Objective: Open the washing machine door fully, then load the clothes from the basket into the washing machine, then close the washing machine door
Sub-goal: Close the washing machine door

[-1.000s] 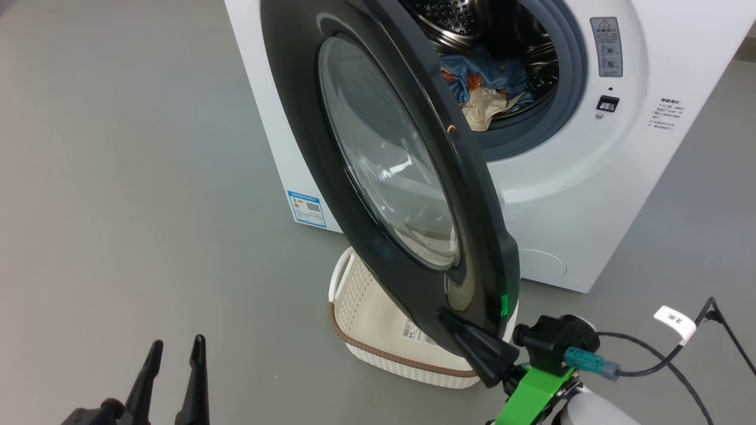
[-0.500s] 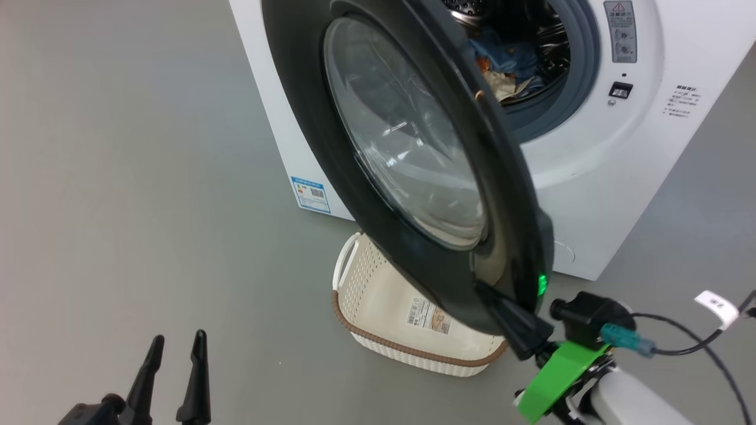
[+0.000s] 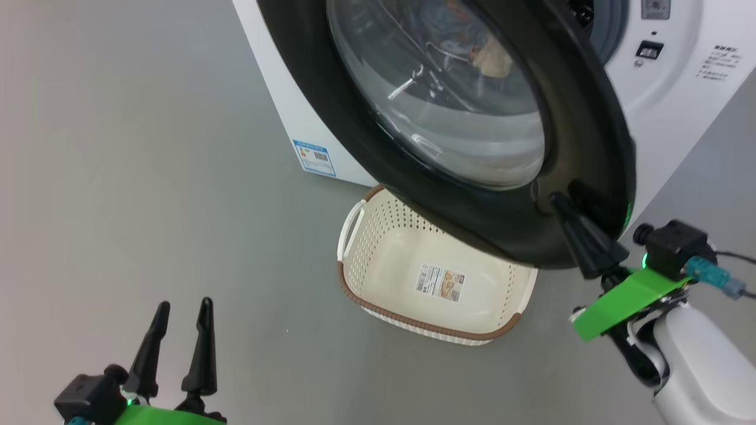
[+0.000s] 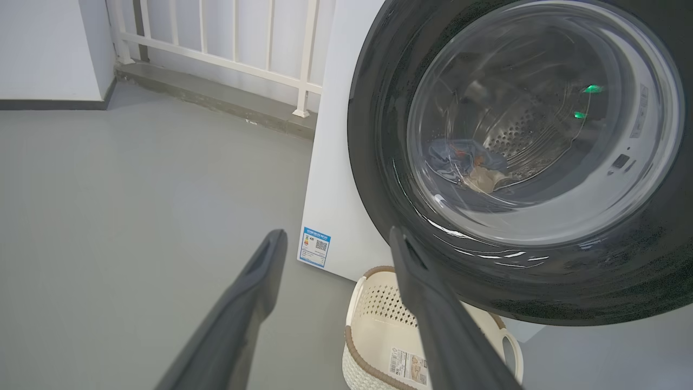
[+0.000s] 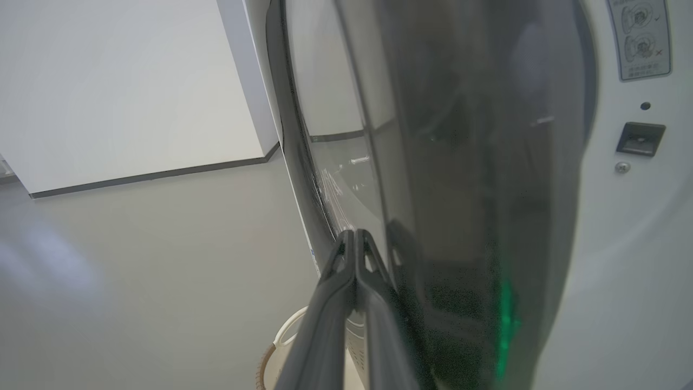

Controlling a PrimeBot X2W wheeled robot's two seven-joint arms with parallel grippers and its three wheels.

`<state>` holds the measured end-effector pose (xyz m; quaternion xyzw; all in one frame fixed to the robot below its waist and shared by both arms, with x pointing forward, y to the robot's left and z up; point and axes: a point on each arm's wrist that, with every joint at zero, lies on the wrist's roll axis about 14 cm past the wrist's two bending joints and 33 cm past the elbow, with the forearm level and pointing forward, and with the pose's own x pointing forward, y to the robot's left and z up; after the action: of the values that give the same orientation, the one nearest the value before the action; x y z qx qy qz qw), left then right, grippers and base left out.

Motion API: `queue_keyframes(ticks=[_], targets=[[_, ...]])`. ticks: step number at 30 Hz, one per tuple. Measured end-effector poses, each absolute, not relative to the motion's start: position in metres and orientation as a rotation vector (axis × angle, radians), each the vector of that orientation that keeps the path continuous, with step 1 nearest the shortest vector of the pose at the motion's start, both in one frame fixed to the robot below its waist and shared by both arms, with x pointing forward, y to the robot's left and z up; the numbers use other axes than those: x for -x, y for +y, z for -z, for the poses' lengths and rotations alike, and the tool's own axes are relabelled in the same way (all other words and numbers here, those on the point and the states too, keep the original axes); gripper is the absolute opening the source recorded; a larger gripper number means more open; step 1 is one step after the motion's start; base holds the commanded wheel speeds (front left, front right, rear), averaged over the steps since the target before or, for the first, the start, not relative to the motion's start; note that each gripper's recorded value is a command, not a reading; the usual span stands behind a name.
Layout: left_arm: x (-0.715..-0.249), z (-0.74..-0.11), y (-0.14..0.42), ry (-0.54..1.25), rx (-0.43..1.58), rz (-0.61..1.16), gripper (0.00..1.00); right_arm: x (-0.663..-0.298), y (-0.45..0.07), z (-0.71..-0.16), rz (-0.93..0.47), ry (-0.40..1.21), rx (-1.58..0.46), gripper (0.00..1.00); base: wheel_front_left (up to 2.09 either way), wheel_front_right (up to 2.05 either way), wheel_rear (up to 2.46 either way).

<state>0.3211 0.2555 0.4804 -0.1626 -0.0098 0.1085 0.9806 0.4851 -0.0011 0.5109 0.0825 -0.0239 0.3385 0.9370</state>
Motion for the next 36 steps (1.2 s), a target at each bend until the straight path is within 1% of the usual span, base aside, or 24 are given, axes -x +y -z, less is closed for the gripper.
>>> queue_keyframes(ticks=[28, 36], targets=[[-0.376, -0.456, 0.243, 0.062, 0.307, -0.163, 1.00, -0.619, -0.051, -0.521, -0.533, -0.169, -0.099, 0.00, 0.00, 0.00, 0.00], [-0.379, -0.451, 0.249, 0.073, 0.301, -0.183, 1.00, -0.641, -0.049, -0.523, -0.528, -0.187, -0.096, 0.00, 0.00, 0.00, 0.00]])
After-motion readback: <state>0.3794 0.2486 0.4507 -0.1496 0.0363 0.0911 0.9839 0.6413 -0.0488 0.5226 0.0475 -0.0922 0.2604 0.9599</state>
